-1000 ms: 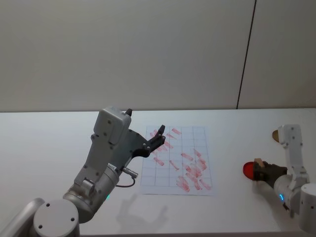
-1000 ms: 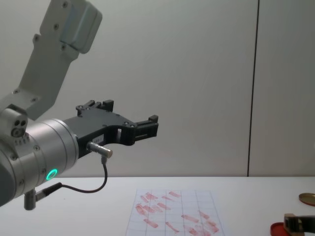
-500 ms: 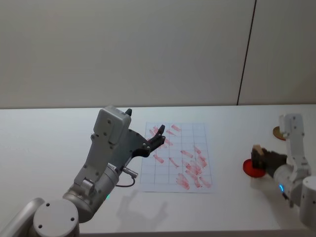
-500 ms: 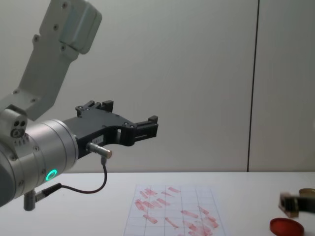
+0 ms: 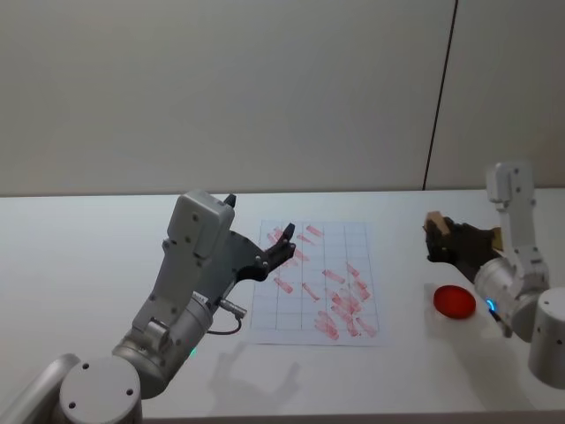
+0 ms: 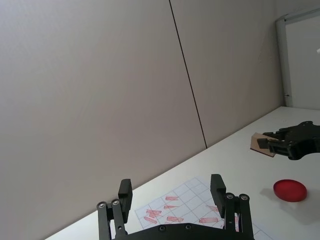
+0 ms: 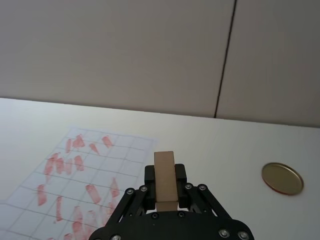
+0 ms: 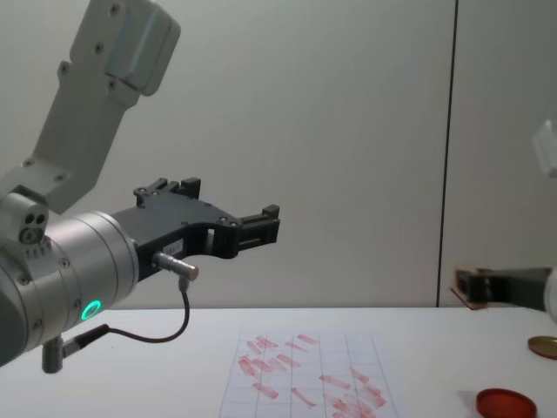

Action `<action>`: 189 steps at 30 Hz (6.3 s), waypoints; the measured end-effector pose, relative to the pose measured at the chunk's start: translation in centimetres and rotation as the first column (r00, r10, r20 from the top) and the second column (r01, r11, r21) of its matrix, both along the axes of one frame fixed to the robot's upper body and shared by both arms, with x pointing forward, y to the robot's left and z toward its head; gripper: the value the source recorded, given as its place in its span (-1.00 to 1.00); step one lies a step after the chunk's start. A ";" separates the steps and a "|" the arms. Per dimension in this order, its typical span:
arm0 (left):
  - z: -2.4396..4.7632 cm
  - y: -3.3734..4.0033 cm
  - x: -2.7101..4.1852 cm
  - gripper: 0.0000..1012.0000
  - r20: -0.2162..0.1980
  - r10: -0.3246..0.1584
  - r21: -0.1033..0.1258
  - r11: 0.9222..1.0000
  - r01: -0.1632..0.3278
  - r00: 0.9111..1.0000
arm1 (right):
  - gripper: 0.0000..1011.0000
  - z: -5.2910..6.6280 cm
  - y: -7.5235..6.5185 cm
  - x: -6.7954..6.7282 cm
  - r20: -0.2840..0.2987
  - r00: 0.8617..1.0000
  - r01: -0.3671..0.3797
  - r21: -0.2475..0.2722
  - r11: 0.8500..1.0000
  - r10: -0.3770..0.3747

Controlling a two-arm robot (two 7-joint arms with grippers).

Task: Use the one hand to pick up the stamp and affix it onto the A4 paper.

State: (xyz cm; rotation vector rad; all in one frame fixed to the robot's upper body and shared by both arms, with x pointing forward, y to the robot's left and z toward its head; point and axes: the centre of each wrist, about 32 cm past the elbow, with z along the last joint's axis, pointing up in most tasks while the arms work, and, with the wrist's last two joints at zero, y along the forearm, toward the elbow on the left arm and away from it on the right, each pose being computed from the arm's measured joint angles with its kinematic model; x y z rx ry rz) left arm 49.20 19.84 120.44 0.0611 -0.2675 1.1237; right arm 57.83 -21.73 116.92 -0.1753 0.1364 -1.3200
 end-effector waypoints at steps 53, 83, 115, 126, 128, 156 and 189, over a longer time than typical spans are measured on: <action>0.00 0.00 0.00 0.96 0.000 0.000 0.000 1.000 0.000 1.000 | -0.57 -6.7 11.1 0.7 -0.176 0.915 -0.385 -0.108 0.917 0.363; 0.00 0.00 0.00 0.96 0.000 0.000 0.000 1.000 0.000 1.000 | -0.57 -8.1 11.6 1.6 -0.235 0.902 -0.393 -0.098 0.914 0.363; 0.00 0.00 0.00 0.96 0.000 0.000 0.000 1.000 0.000 1.000 | -0.57 -3.9 11.1 1.5 -0.089 0.941 -0.331 -0.051 0.942 0.326; 0.00 0.00 0.00 0.96 0.000 0.000 0.000 1.000 0.000 1.000 | -0.57 -0.6 9.8 1.3 0.000 0.973 -0.231 -0.032 0.972 0.231; 0.00 0.00 0.00 0.96 0.000 0.000 0.000 1.000 0.000 1.000 | -0.57 -0.2 9.4 1.3 0.004 0.978 -0.206 -0.033 0.978 0.207; 0.00 0.00 0.00 0.96 0.000 0.000 0.000 1.000 0.000 1.000 | -0.57 -2.4 2.4 0.7 -0.096 0.995 0.029 -0.104 0.994 -0.039; 0.00 0.00 0.00 0.96 0.000 0.000 0.000 1.000 0.000 1.000 | -0.57 -5.7 0.2 2.2 -0.204 0.972 0.083 -0.155 0.984 -0.114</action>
